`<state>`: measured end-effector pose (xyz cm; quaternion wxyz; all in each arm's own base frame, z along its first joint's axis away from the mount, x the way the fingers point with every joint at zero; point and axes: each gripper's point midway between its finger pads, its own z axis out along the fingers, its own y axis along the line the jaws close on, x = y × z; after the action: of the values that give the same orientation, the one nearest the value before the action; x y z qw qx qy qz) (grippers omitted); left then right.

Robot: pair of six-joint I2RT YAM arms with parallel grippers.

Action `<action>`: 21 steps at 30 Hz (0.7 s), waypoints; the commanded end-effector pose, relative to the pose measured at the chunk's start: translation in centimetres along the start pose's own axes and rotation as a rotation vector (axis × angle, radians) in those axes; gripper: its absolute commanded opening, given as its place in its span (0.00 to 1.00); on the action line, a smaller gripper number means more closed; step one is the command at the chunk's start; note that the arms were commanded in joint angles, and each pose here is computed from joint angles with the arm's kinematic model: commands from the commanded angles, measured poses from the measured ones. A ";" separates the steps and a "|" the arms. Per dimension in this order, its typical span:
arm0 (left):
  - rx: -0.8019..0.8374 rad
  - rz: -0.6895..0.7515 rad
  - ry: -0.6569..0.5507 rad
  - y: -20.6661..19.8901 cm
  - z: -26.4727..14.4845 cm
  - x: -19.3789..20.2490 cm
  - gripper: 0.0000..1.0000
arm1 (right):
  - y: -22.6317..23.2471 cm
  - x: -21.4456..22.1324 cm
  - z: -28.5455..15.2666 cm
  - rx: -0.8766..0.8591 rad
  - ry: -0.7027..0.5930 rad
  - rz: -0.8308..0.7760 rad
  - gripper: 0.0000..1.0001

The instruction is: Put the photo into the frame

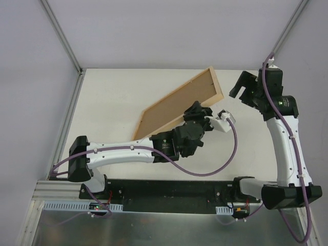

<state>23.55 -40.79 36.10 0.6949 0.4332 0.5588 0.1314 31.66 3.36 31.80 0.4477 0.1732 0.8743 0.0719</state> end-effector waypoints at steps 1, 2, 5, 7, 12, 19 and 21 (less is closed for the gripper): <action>0.039 0.049 0.026 4.8 -0.4 -0.2 0.00 | 0.0 -0.3 1.1 -0.049 -0.030 0.085 0.97; 0.032 0.035 0.023 5.6 -0.3 -0.4 0.00 | -0.4 0.1 1.7 -0.052 -0.018 0.105 0.97; 0.031 -0.027 0.019 7.7 0.0 -0.4 0.00 | -0.3 1.6 3.5 -0.110 0.020 0.150 0.97; 0.051 -0.039 0.033 8.4 0.0 0.2 0.00 | -0.7 2.1 5.0 -0.145 0.023 0.186 0.98; 0.069 -0.065 0.039 9.5 0.3 0.3 0.00 | -0.1 4.0 8.0 -0.231 0.049 0.232 0.98; 0.153 -0.058 0.080 9.5 1.6 0.6 0.00 | -0.1 6.2 9.7 -0.245 0.112 0.270 0.98; 0.186 -0.061 0.088 9.1 2.2 0.8 0.00 | -0.3 6.8 9.7 -0.235 0.120 0.267 0.99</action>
<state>27.88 -36.69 37.70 0.6043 0.4830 0.6269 0.0925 34.97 4.74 19.73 0.3764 0.2357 0.8691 0.2179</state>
